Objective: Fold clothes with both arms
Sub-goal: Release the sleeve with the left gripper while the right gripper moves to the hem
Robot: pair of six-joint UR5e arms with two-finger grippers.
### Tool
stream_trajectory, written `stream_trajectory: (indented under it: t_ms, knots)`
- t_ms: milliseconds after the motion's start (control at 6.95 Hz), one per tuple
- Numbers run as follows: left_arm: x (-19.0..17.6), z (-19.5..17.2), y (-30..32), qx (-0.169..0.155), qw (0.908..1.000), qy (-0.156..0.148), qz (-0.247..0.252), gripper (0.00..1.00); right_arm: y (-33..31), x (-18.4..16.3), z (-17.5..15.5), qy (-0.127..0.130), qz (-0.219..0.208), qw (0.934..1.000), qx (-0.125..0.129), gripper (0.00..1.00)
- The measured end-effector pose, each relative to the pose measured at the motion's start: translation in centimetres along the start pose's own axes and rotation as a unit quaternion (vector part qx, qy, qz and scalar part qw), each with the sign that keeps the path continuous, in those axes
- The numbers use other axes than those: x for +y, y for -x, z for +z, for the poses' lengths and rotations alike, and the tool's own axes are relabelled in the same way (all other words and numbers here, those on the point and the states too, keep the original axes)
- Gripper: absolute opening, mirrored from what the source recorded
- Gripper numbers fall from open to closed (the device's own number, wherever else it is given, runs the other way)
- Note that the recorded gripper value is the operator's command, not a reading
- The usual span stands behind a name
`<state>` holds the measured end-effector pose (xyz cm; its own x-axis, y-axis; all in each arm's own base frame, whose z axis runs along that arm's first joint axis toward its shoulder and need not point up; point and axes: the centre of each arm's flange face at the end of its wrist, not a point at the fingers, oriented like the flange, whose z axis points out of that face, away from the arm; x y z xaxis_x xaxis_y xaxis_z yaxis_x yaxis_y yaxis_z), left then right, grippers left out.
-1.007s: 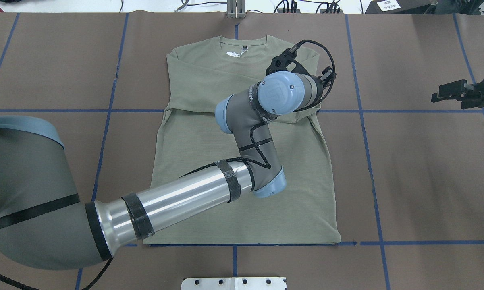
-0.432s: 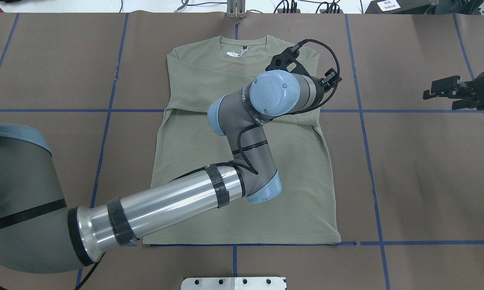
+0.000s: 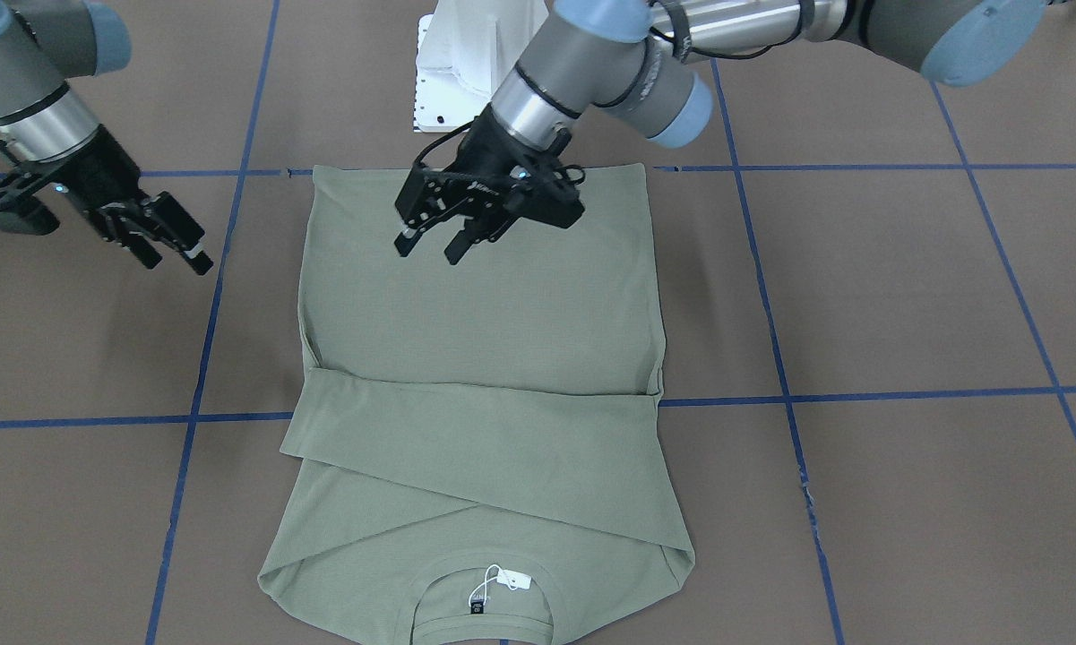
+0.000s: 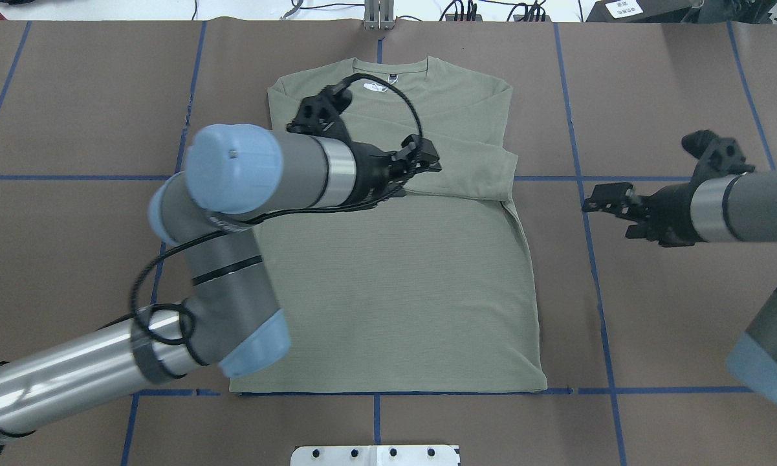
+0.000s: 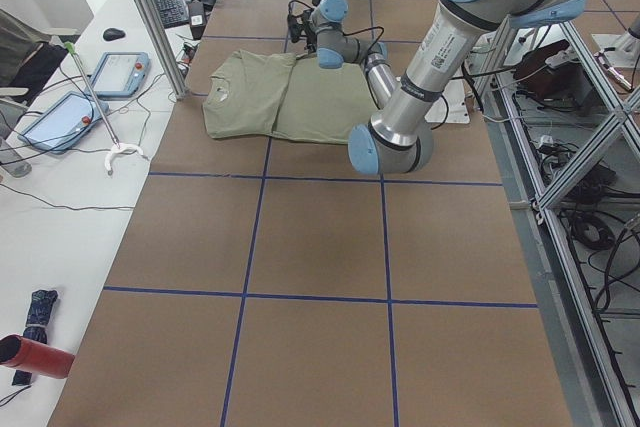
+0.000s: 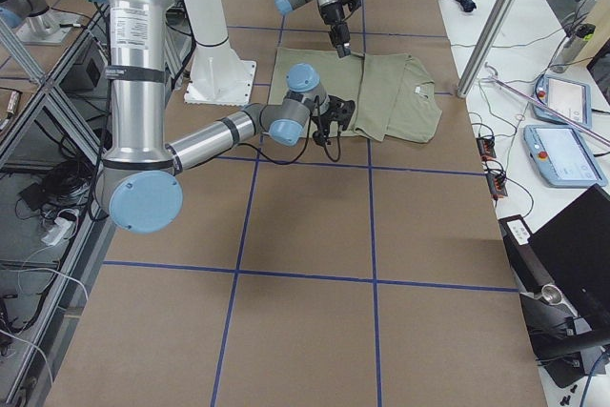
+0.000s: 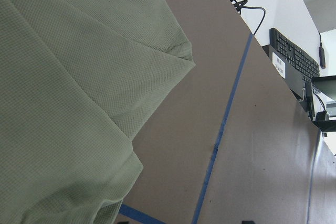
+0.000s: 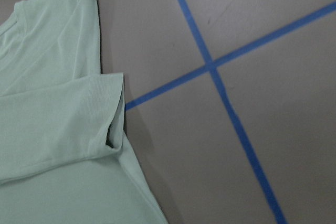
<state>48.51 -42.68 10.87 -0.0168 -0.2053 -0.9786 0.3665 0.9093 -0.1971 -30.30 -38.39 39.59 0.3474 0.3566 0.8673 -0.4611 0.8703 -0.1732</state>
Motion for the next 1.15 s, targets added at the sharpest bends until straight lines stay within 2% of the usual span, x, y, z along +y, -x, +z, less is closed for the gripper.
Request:
stream_trajectory:
  t_ms: [144,288,576,863,1151]
  knots:
    - [0.0,-4.3,1.6,0.001,0.9999,0.001,0.014,0.73,0.9,5.2,1.2,-0.008,0.02,0.9998,-0.003,0.99]
    - [0.1,-6.7,2.2,0.004,0.9997,0.002,0.023,0.73,0.9,10.4,2.4,-0.023,0.036,0.9991,-0.004,0.97]
    - [0.3,-8.0,2.3,0.009,0.9996,0.0,0.028,0.73,0.0,19.5,3.2,-0.057,0.051,0.9971,0.0,0.9]
    - [0.3,-8.6,2.1,0.015,0.9994,-0.009,0.029,0.74,-0.9,24.5,3.1,-0.069,0.055,0.996,0.016,0.85]
    - [0.2,-8.7,2.0,0.017,0.9993,-0.016,0.029,0.74,-1.9,26.4,3.4,-0.074,0.07,0.9942,0.035,0.79]
